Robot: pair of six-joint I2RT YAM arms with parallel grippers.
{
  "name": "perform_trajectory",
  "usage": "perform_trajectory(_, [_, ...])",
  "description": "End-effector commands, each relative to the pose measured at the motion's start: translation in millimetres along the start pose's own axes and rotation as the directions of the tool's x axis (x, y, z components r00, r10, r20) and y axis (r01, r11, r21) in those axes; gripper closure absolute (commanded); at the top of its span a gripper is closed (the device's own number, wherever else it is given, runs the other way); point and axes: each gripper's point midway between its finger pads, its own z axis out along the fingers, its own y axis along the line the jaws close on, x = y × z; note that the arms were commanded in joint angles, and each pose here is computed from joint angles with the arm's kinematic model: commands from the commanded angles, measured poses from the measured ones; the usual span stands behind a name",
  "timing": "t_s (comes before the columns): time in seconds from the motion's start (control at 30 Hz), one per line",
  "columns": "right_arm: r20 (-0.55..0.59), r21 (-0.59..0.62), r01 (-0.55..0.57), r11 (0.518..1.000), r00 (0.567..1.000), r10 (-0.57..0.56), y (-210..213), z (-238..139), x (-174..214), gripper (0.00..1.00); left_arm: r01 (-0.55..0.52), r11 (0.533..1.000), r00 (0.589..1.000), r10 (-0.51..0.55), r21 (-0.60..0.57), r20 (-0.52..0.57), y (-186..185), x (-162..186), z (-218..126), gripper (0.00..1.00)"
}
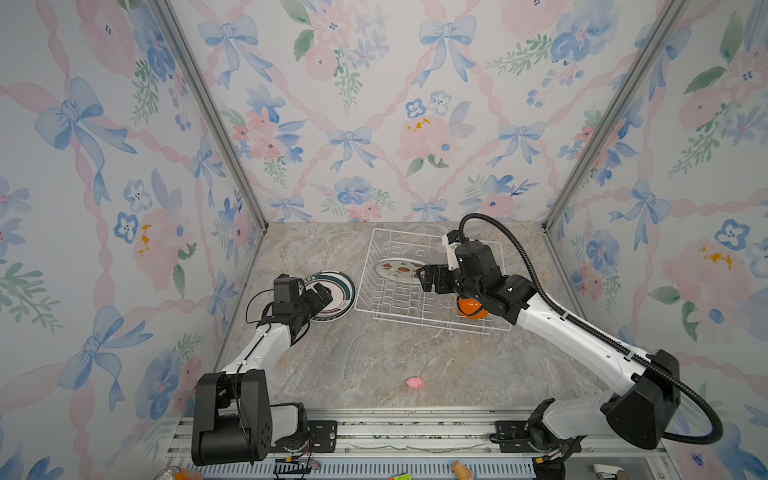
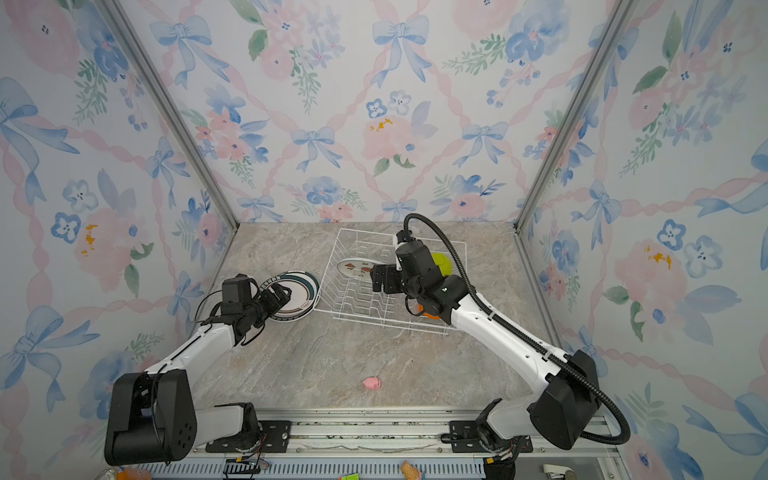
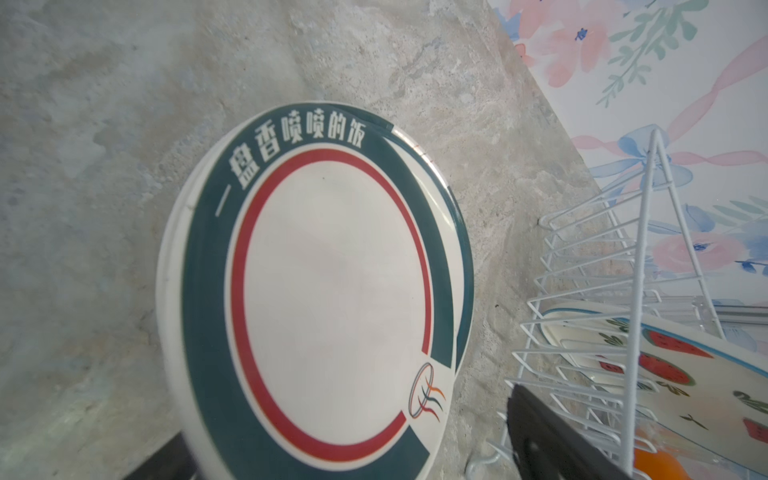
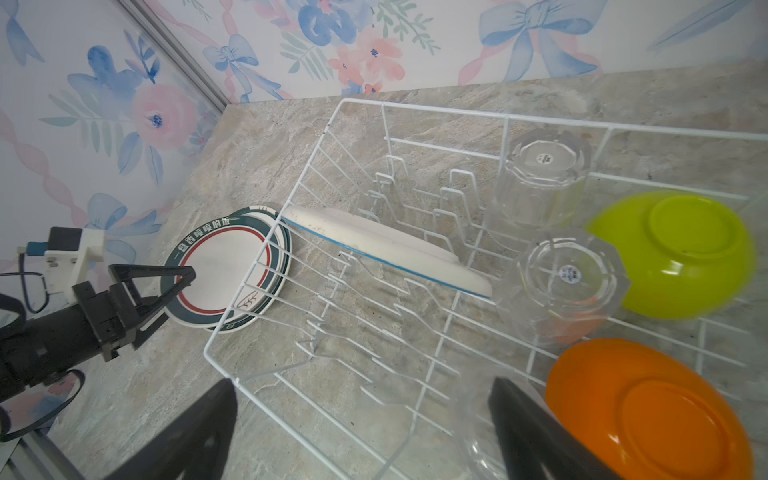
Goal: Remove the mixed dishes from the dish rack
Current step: 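Lower the red-and-green-rimmed plate onto the stacked plates with the left gripper, then open the left gripper off the stack while the right reaches into the rack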
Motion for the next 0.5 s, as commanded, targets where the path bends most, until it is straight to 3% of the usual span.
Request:
perform_trajectory(0.0, [-0.017,0.102,0.031,0.994,0.999,-0.029,-27.7,-11.1,-1.6,0.03,-0.045,0.998,0.999,0.045,-0.039,-0.009,4.5,4.5,-3.7,0.02])
perform_trajectory(0.3, [-0.01,0.121,0.036,0.992,0.999,-0.035,-38.3,-23.5,-4.1,0.03,-0.088,0.994,0.994,0.083,-0.07,-0.075,4.6,13.9,4.5,0.02])
perform_trajectory(0.47, [-0.028,0.135,0.045,0.99,0.999,-0.042,-43.2,-22.3,-1.5,0.03,-0.146,0.976,0.987,0.132,-0.159,-0.094,12.6,15.3,6.4,0.02])
